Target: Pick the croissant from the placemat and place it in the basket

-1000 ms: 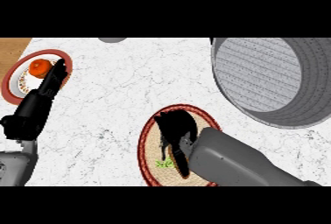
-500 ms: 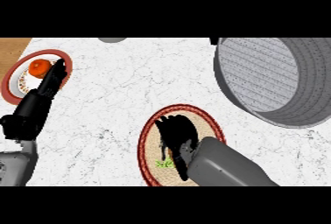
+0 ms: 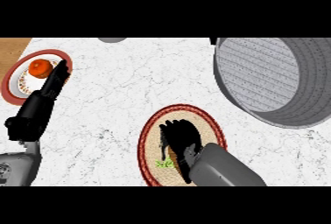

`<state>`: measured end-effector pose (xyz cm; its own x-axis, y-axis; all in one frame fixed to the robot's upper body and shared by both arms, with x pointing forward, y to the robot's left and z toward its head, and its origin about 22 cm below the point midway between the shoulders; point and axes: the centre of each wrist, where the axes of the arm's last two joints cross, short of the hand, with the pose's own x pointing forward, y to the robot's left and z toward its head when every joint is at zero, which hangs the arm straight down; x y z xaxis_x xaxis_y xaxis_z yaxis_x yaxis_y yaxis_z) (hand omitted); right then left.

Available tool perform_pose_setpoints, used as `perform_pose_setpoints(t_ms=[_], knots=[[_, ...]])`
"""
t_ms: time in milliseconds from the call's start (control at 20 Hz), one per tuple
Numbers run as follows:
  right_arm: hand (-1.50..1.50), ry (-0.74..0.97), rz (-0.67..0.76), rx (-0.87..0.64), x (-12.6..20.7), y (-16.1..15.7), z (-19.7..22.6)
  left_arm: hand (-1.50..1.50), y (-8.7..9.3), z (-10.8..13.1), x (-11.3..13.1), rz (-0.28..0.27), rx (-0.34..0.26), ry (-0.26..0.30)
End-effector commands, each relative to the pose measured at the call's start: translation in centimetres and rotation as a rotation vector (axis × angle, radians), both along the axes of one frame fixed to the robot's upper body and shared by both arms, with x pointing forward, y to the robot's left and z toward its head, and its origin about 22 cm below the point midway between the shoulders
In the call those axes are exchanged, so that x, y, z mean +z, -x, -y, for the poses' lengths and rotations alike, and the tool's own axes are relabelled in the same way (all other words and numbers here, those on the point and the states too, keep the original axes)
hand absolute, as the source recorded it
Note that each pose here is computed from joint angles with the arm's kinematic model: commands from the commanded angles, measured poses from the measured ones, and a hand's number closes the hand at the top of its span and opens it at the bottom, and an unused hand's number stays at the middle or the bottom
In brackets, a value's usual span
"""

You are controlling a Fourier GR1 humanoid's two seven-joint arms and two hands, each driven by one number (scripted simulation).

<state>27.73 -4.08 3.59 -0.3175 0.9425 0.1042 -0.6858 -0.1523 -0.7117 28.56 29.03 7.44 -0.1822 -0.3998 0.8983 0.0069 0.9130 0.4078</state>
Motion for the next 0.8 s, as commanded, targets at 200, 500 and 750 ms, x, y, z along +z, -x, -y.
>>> perform_pose_setpoints(t_ms=[200,500,750], knots=[[-1.5,0.012,0.0,-0.016,-2.0,-1.2,2.2,0.0,0.3,0.7,-0.7,0.008,-0.009,0.001],[1.5,-0.019,-0.03,-0.046,-4.8,-1.0,1.0,0.0,-1.1,0.9,-0.3,0.007,0.004,-0.002],[1.5,-0.001,-0.015,0.007,-5.2,-0.1,2.6,0.0,-0.1,1.5,0.9,0.004,0.01,-0.005]])
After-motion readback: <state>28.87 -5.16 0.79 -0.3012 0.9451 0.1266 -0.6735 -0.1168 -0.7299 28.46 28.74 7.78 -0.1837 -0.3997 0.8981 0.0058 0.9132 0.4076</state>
